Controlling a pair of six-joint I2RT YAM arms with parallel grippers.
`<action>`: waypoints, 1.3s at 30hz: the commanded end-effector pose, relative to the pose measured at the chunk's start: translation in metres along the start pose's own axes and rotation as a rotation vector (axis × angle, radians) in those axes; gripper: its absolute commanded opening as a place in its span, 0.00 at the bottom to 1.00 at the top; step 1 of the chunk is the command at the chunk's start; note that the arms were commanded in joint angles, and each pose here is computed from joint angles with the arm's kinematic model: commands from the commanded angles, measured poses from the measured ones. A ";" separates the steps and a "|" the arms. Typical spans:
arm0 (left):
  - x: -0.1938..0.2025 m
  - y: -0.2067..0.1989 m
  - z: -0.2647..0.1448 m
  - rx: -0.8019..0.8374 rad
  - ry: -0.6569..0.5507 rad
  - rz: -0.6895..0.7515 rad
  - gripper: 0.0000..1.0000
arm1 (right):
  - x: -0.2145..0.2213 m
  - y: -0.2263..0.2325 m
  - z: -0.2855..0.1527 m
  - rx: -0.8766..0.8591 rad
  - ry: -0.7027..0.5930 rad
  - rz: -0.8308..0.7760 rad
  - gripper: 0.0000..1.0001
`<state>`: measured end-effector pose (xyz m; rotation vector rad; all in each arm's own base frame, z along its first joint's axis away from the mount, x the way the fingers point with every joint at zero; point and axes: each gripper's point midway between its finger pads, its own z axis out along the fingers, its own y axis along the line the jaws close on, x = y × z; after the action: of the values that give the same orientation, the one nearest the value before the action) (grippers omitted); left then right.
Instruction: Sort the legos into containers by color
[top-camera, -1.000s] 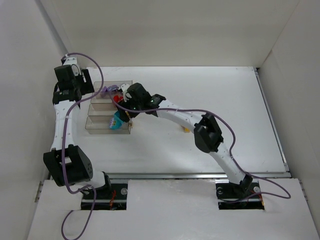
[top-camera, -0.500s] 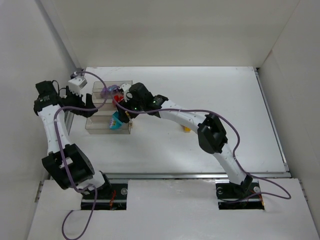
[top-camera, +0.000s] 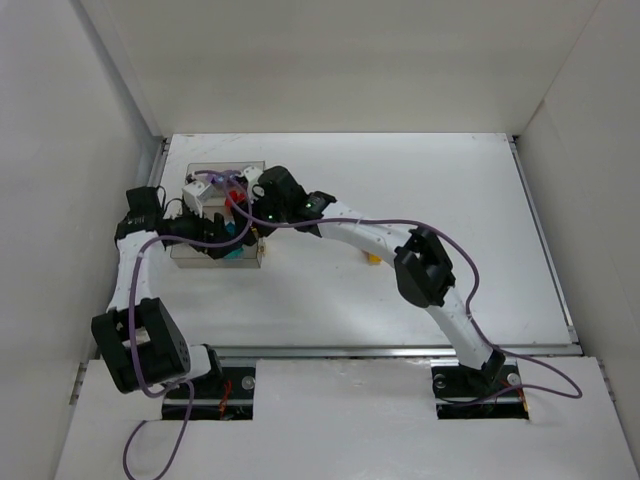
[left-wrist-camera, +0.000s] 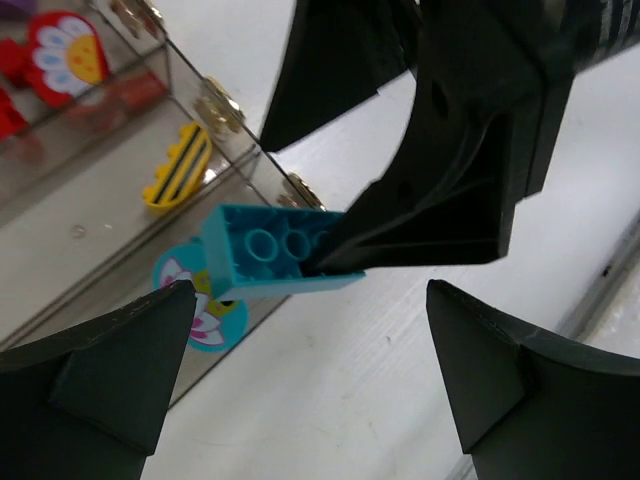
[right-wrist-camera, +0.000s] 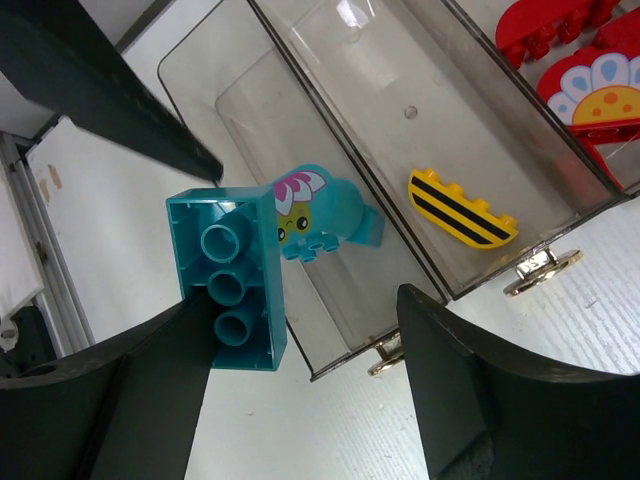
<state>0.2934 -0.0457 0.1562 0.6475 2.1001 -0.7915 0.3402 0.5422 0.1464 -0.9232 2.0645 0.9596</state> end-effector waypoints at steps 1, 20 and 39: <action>-0.023 0.013 -0.007 -0.079 -0.082 0.034 0.99 | -0.036 0.021 -0.016 -0.041 -0.102 -0.025 0.77; -0.010 0.049 -0.010 -0.192 -0.066 -0.064 0.61 | -0.043 0.021 -0.022 -0.026 -0.122 -0.019 0.75; -0.035 0.089 -0.042 -0.444 -0.023 -0.006 0.69 | -0.028 -0.140 -0.206 0.605 -0.071 0.221 0.94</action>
<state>0.3273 0.0199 0.1437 0.4452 2.2220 -0.4415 0.4024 0.3913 0.2251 -0.5232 2.1353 0.6691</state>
